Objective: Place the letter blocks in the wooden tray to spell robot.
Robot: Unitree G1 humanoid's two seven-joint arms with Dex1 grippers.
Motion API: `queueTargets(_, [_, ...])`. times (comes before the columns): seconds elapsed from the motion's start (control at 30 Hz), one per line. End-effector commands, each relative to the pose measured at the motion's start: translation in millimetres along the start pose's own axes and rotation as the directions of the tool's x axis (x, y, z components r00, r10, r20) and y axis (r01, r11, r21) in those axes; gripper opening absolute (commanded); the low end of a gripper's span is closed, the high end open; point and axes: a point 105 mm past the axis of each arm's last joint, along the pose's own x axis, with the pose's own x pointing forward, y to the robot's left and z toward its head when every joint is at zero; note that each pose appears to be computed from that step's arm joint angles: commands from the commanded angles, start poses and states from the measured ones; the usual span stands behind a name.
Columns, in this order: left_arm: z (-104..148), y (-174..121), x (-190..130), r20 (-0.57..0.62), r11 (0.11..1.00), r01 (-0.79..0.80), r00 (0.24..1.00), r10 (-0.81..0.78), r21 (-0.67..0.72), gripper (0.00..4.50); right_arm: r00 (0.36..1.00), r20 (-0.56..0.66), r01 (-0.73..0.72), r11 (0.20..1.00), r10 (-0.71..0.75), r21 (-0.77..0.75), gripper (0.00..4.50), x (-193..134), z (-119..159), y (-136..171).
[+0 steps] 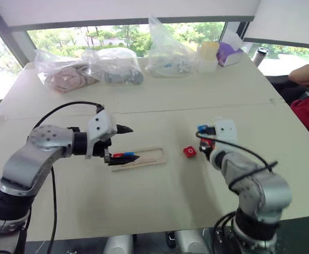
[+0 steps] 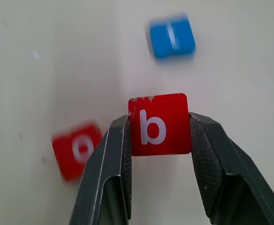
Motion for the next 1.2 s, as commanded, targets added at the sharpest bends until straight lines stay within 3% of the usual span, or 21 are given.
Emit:
queueTargets(0.03, [3.1,1.9,4.1,0.005,0.999,0.025,1.000,-0.026,0.035,4.50,0.995,-0.012,0.102,0.992,-0.101,0.073,1.14,-1.7,-3.2,-16.8])
queueTargets(0.07, [3.3,2.0,5.0,0.006,0.999,0.031,0.999,-0.031,0.035,4.50,0.993,-0.017,0.116,0.990,-0.115,0.079,1.14,-1.1,-3.9,-18.8])
queueTargets(0.27, [2.1,0.9,6.0,0.004,0.998,0.044,0.999,-0.044,0.033,4.50,0.997,0.012,0.075,0.995,-0.076,0.068,4.26,-3.5,1.8,-8.4])
queueTargets(0.3, [1.5,0.7,5.6,0.002,0.998,0.045,0.999,-0.046,0.032,4.50,0.997,0.019,0.071,0.996,-0.073,0.058,4.43,-3.8,3.5,-7.5])
queueTargets(0.5, [3.6,-6.6,0.6,0.021,0.995,0.096,0.995,-0.096,0.009,4.50,0.974,0.214,0.055,0.997,-0.067,0.060,4.43,-17.0,50.5,-28.7])
queueTargets(0.63, [9.5,-19.1,-0.3,0.057,0.984,0.174,0.983,-0.172,-0.028,4.50,0.916,0.269,-0.270,0.953,0.299,-0.139,4.43,-24.2,68.1,-21.6])
queueTargets(0.73, [11.8,-31.4,7.5,0.055,0.971,0.241,0.969,-0.240,-0.011,4.50,0.820,0.090,-0.479,0.764,0.565,-0.432,4.43,-34.0,48.7,-24.6])
queueTargets(0.87, [5.1,-40.0,23.7,-0.014,0.951,0.300,0.954,-0.300,0.077,4.50,0.772,-0.188,-0.582,0.556,0.607,-0.593,4.43,-28.4,13.4,-70.0])
queueTargets(1.0, [3.0,-37.8,30.6,-0.013,0.950,0.301,0.954,-0.301,0.082,4.50,0.715,-0.223,-0.616,0.445,0.663,-0.650,4.43,-20.2,14.7,-78.4])
queueTargets(1.2, [-11.5,-27.2,29.2,-0.043,0.972,0.226,0.974,-0.224,0.059,4.50,0.687,-0.230,-0.601,0.362,0.690,-0.712,4.43,3.8,21.7,-77.2])
